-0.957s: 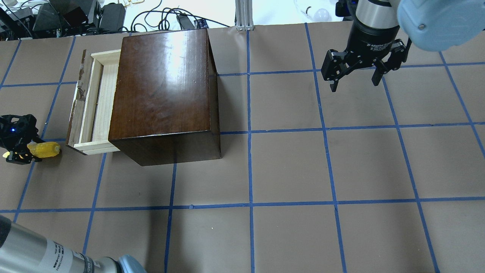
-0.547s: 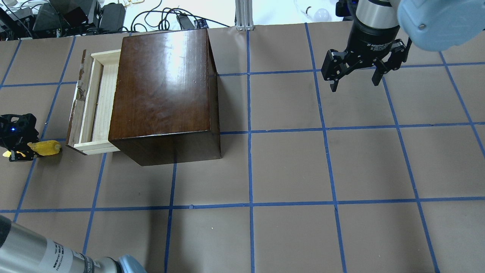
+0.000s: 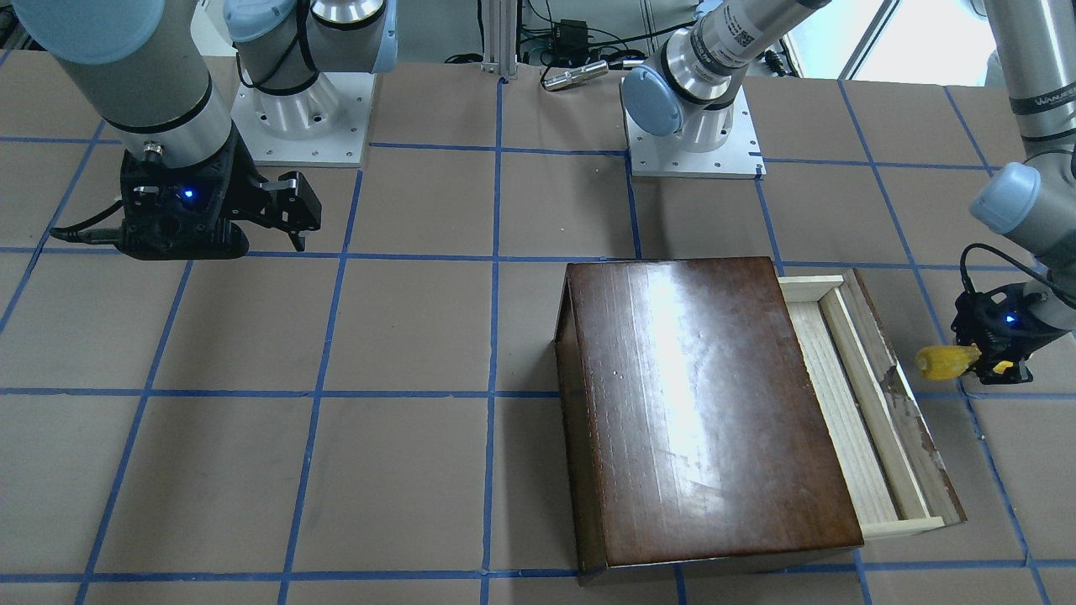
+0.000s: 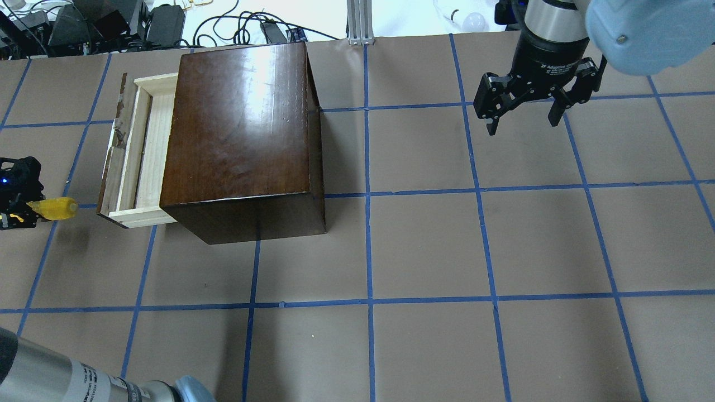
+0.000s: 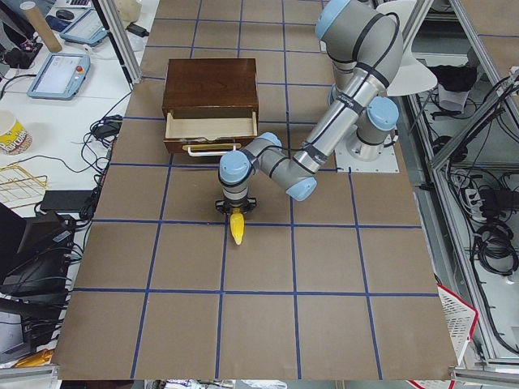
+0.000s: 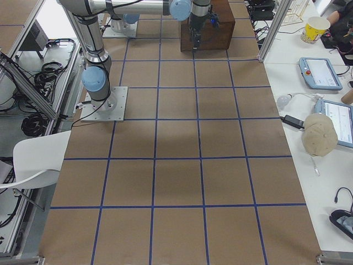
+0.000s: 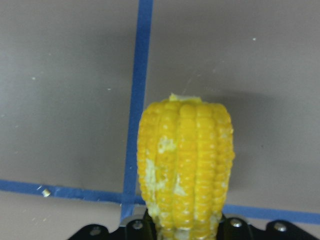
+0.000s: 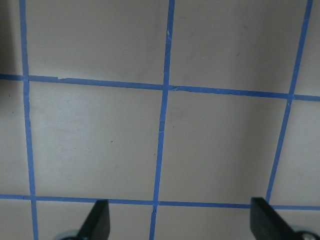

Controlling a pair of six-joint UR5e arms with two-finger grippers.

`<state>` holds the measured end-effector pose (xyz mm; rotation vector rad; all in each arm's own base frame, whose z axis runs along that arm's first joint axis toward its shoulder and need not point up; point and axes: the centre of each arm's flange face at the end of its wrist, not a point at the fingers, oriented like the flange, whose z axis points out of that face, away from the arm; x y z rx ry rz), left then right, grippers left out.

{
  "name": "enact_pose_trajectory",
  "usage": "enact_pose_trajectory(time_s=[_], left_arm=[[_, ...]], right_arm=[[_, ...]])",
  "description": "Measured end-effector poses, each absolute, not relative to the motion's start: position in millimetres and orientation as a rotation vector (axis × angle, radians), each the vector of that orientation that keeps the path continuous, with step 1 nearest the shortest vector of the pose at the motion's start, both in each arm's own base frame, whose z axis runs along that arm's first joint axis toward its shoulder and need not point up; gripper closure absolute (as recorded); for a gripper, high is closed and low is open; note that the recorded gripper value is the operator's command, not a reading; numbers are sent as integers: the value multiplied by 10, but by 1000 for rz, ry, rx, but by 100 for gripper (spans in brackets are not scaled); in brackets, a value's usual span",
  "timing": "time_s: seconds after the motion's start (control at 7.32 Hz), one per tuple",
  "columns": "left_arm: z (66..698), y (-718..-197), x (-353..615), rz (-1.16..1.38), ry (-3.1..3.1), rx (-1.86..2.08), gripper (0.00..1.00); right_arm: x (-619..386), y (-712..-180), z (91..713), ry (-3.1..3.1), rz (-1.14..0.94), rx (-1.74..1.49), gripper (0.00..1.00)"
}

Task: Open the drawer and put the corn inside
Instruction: 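Lift the corn with the left gripper and carry it over the drawer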

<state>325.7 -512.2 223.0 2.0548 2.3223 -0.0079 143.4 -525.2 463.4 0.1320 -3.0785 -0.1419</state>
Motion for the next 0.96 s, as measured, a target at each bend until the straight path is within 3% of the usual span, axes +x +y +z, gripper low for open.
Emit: enact_pose_trajectory(time_s=[0.41,0.96], left_arm=[[2889,-5042,3011,-18,2294,2074,100],[3755,-5208,1804,-47,2235,2091,100]], right_arm=[[1432,-5252,4634,-3079,-142,131,0],[1437,-5251,4634,-3079,-142,133,0]])
